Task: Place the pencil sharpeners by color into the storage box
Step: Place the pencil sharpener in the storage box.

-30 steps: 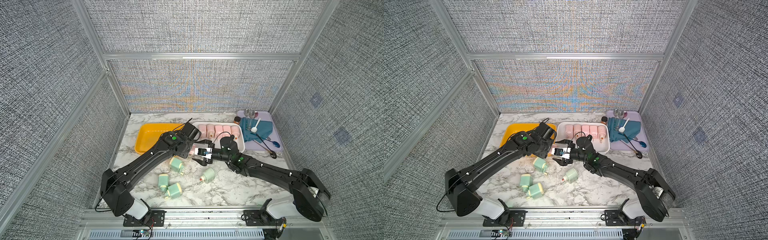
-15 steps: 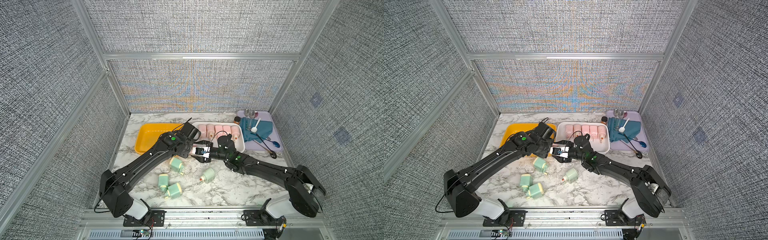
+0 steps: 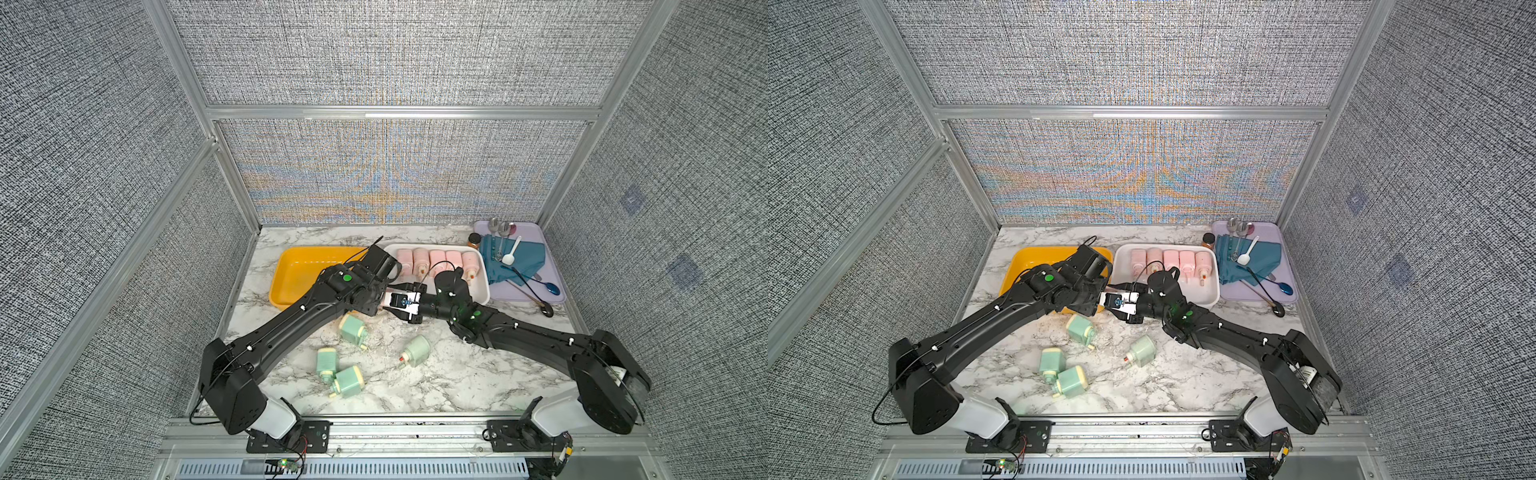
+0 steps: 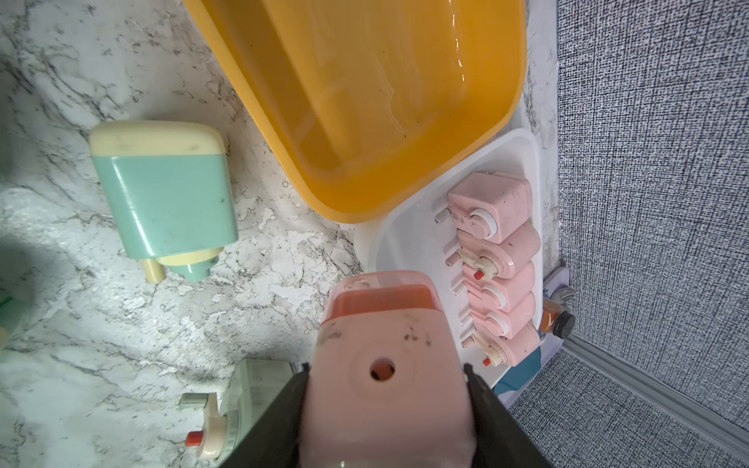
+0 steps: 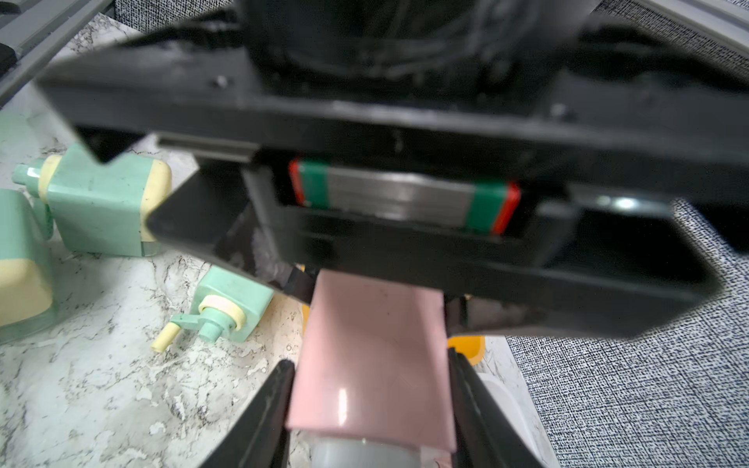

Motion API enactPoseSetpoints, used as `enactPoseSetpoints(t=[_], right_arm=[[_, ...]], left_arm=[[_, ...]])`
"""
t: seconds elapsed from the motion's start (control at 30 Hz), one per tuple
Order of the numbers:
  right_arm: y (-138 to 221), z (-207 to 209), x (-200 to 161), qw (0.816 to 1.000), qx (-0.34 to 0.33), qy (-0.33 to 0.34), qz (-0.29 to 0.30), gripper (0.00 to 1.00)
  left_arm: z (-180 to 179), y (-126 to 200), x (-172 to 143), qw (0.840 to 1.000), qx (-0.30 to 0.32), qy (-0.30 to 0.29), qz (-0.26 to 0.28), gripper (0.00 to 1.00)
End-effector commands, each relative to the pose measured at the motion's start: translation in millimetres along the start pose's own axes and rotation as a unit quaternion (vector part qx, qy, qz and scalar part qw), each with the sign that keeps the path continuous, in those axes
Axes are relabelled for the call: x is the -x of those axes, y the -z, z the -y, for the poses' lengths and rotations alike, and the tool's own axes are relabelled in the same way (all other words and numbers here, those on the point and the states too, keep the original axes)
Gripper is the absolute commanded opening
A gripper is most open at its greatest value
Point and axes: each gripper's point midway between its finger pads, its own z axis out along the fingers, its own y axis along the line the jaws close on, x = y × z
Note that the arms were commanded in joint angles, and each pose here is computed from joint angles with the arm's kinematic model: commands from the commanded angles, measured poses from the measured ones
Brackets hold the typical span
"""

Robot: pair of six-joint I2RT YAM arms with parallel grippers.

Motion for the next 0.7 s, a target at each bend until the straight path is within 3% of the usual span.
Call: enactPoseSetpoints(t=[0.0,0.1,0.23,0.33,0.47,0.67], right_arm=[[1,3,6,1.000,0.011,0.015,0.013,0.00],[2,7,2,1.000,0.010,0.014,0.013,0.00],[8,13,-6,1.000,0.015,0.007,0.009,0.00],[15,23,-16,1.000,0.011,-0.001,0.004,0.00],[19,37,-39,1.000,0.003,-0.016,-0.022,0.00],[28,60,-75,0.998,-0.007,-0.039,-0.057,0.00]], left_arm=[[5,-4,1,1.000,-0.008,0.001,0.003,0.02],[6,-5,2,1.000,-0.009,-0.003,0.005,0.18],[13,-4,10,0.999,-0.023,-0.038,0.030,0.73],[20,-1,27,0.992,-0.035,-0.085,0.083,0.98],[25,7,50,0.977,-0.040,-0.149,0.147,1.00],[35,21,69,0.926,-0.027,-0.311,0.211,1.00]])
